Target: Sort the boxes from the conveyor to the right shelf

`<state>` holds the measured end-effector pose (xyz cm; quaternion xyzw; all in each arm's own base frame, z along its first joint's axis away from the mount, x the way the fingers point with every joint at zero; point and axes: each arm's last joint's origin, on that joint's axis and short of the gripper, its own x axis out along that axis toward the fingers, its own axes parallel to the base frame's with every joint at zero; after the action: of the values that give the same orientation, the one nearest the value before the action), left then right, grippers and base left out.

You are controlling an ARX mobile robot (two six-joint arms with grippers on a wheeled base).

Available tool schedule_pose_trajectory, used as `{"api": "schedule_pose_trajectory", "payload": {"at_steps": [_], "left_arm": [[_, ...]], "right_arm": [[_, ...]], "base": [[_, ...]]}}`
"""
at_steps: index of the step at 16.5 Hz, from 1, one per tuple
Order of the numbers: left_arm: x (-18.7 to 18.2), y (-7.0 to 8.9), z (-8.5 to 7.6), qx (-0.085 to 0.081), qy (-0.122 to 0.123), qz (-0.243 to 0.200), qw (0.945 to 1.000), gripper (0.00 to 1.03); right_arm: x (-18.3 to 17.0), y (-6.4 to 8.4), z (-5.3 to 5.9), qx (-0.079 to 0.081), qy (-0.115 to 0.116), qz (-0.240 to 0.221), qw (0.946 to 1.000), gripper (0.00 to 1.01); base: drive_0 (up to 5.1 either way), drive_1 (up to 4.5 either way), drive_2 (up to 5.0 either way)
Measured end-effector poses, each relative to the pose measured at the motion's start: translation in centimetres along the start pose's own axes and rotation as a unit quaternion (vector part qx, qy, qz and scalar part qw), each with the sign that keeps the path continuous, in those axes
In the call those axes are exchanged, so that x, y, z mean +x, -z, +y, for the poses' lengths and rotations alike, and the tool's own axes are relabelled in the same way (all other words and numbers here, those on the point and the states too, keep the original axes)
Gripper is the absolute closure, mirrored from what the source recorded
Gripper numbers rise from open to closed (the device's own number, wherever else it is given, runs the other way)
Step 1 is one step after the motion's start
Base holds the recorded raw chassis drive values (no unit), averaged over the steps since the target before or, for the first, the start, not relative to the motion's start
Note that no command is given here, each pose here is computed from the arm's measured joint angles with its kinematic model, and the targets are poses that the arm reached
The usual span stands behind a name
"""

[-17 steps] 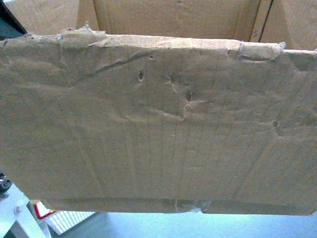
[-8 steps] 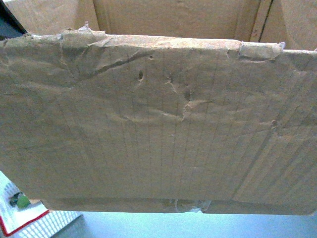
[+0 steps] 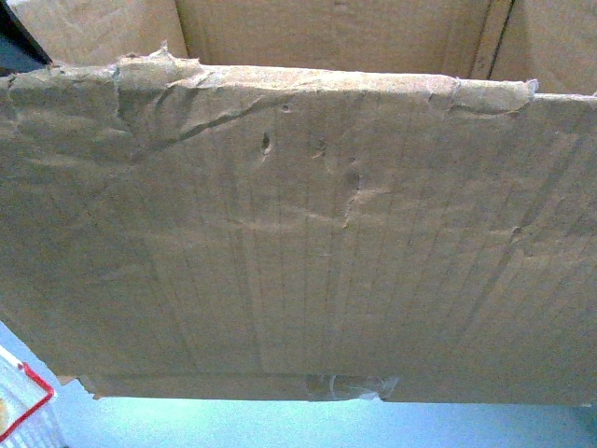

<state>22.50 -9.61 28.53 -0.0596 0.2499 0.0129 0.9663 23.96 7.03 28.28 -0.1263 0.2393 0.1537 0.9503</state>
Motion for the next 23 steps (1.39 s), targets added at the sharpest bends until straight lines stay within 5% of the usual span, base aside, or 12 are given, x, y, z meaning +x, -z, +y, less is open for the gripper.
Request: {"api": "schedule_pose_trajectory", "payload": {"at_steps": [23], "left_arm": [[0.01, 0.00, 0.00, 0.000, 0.000, 0.000, 1.0000, 1.01]], "right_arm": [[0.00, 0.00, 0.00, 0.000, 0.000, 0.000, 1.0000, 0.99]], "base": [[-1.3, -1.31, -1.3]]}}
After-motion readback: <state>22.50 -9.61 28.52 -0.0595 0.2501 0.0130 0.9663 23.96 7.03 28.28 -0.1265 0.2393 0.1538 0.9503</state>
